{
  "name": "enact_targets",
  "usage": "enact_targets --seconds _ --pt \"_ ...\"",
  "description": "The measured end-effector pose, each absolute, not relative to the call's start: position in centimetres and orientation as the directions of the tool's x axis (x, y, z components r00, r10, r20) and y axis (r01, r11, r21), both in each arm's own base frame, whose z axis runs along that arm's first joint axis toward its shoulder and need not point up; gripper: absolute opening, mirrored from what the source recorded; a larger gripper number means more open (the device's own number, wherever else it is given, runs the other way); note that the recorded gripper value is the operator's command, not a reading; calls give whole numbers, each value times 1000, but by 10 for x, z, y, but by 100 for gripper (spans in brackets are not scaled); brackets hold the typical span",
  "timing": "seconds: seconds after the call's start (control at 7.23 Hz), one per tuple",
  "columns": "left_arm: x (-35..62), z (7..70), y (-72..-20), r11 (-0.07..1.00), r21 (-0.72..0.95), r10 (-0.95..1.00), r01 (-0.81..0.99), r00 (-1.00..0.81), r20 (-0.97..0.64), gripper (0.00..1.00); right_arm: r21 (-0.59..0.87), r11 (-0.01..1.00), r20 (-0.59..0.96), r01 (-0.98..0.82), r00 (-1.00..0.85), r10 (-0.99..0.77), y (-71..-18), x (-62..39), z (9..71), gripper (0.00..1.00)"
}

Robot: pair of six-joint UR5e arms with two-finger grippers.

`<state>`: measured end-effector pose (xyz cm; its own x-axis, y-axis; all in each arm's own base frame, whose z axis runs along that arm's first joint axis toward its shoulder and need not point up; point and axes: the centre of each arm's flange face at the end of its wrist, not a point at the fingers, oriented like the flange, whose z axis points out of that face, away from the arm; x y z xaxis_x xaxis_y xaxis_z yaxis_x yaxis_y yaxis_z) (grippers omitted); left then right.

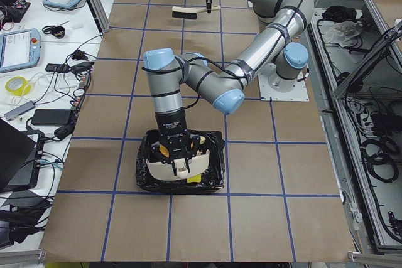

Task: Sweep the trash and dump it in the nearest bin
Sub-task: 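Tilt the dustpan with the left gripper to pour trash into the bin, then carry the empty dustpan with the left gripper back toward the table center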

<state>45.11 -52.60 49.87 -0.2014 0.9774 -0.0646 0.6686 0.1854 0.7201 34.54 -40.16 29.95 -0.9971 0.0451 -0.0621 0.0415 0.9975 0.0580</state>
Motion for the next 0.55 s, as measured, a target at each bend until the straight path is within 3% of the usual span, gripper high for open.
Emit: enact_targets --seconds 0.55 --pt "405 508 -546 191 535 977 823 -107 -184 0 92 996 -26 0 -1000 2 -384 363 273 0"
